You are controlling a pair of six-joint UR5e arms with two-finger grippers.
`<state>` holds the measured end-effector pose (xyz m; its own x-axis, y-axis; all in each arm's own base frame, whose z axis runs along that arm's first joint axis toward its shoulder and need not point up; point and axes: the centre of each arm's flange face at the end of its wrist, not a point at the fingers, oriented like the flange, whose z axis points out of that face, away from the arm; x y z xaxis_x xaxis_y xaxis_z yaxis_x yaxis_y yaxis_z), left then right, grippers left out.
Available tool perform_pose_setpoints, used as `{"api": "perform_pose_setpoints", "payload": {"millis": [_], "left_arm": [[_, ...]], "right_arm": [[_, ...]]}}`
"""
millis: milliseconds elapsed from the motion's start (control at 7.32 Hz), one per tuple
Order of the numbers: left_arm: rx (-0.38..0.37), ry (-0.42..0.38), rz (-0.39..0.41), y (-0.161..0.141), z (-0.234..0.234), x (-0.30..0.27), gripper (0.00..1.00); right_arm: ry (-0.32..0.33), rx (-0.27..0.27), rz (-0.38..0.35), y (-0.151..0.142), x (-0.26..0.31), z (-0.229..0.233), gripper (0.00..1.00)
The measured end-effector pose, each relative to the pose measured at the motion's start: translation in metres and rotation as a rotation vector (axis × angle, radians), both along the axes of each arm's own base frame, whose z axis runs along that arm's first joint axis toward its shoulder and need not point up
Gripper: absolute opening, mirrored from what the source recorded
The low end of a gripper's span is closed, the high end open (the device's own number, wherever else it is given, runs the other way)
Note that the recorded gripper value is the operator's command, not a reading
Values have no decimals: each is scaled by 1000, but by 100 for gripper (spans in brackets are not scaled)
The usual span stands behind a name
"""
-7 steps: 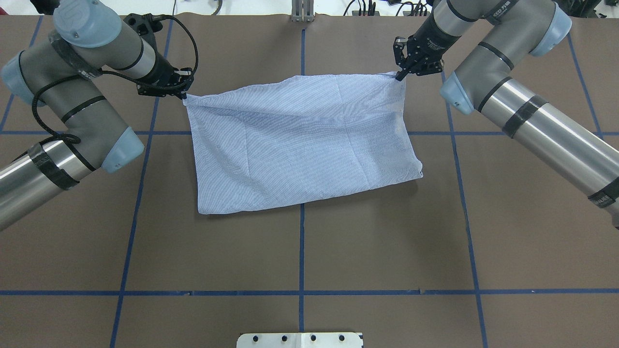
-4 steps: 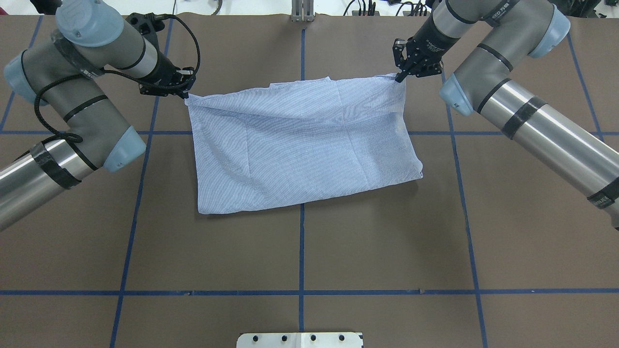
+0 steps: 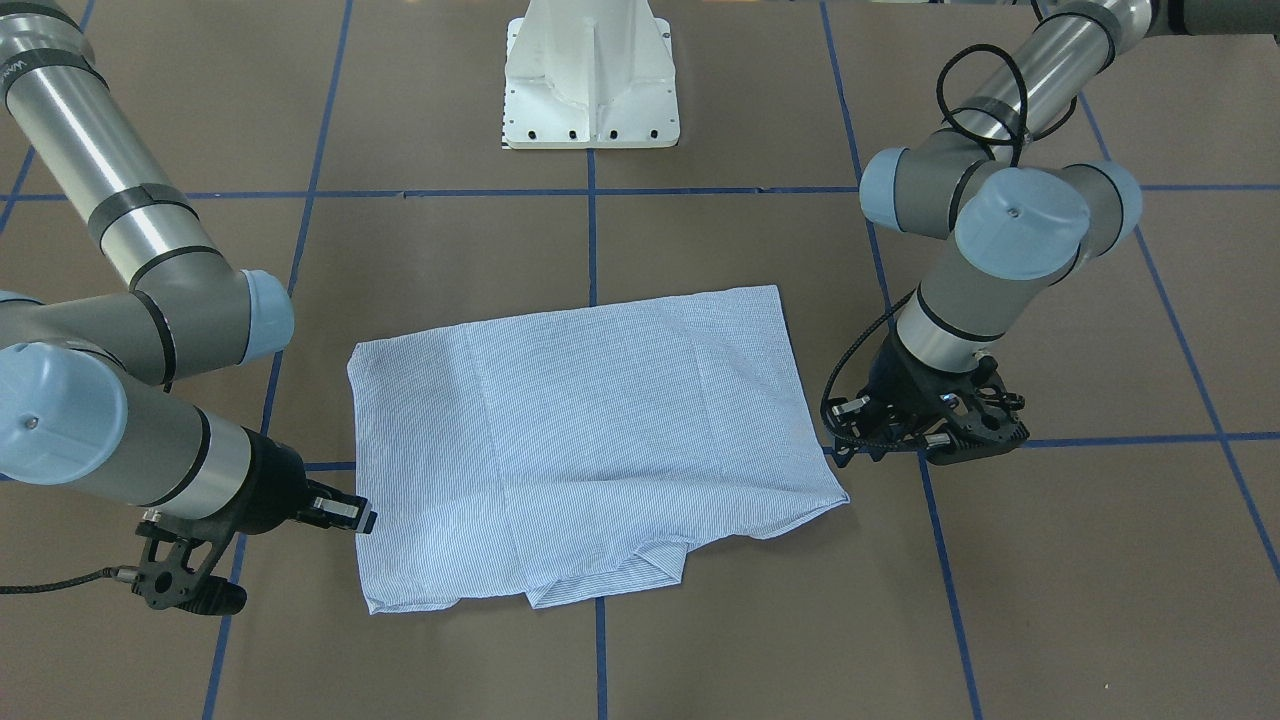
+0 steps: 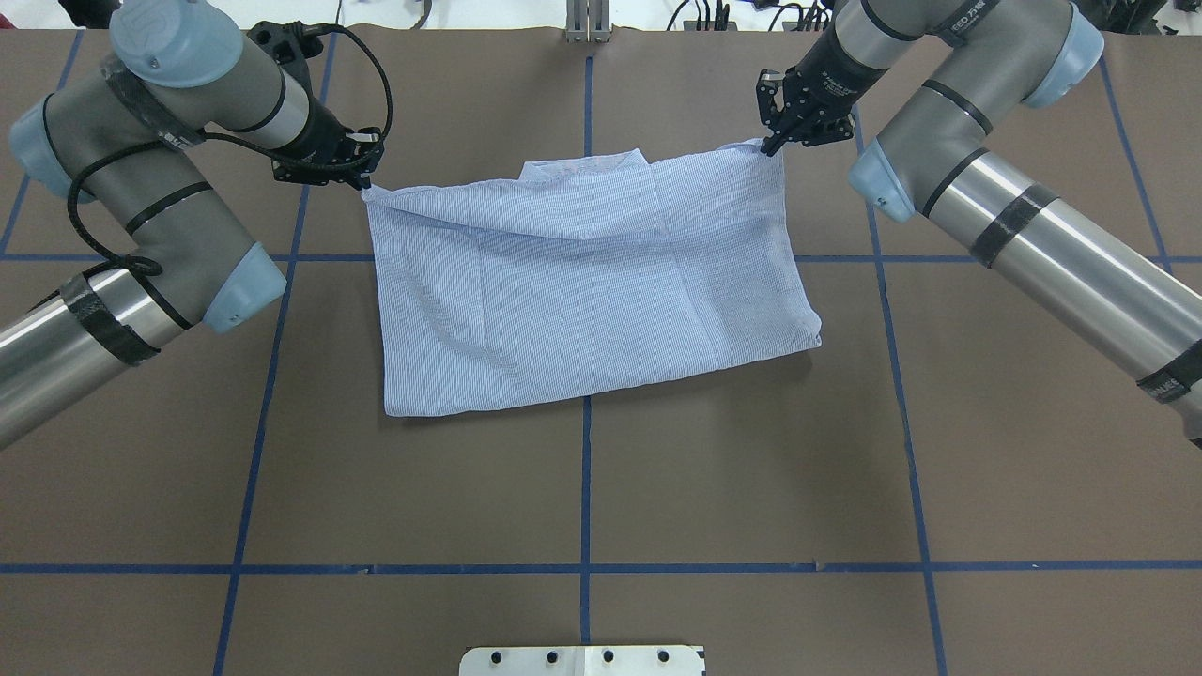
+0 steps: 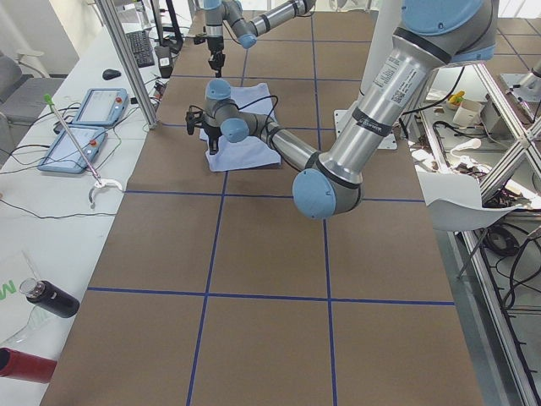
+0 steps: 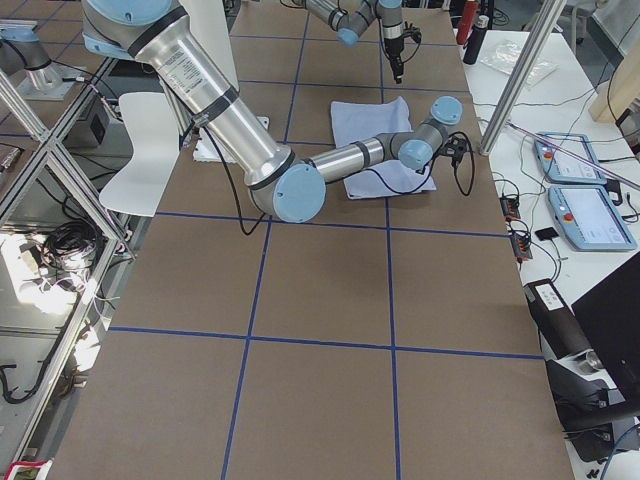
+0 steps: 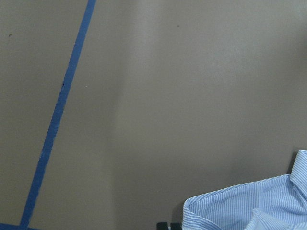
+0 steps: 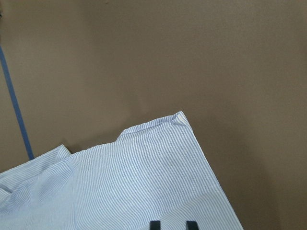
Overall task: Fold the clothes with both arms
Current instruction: 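Open both grippers and raise them off the folded shirt, then lower the right gripper and grasp the folded shirt's side edge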
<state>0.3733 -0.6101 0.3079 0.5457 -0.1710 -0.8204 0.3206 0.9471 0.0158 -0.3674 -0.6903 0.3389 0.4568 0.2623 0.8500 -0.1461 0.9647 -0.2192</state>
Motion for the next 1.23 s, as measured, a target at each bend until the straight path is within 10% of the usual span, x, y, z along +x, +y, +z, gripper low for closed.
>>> {"api": "perform_pose_setpoints", "payload": {"millis": [1230], "left_arm": [[4,3,-4,39,-70,-33,100]], "right_arm": [[29,59,-152,166,-23,77,86]]}}
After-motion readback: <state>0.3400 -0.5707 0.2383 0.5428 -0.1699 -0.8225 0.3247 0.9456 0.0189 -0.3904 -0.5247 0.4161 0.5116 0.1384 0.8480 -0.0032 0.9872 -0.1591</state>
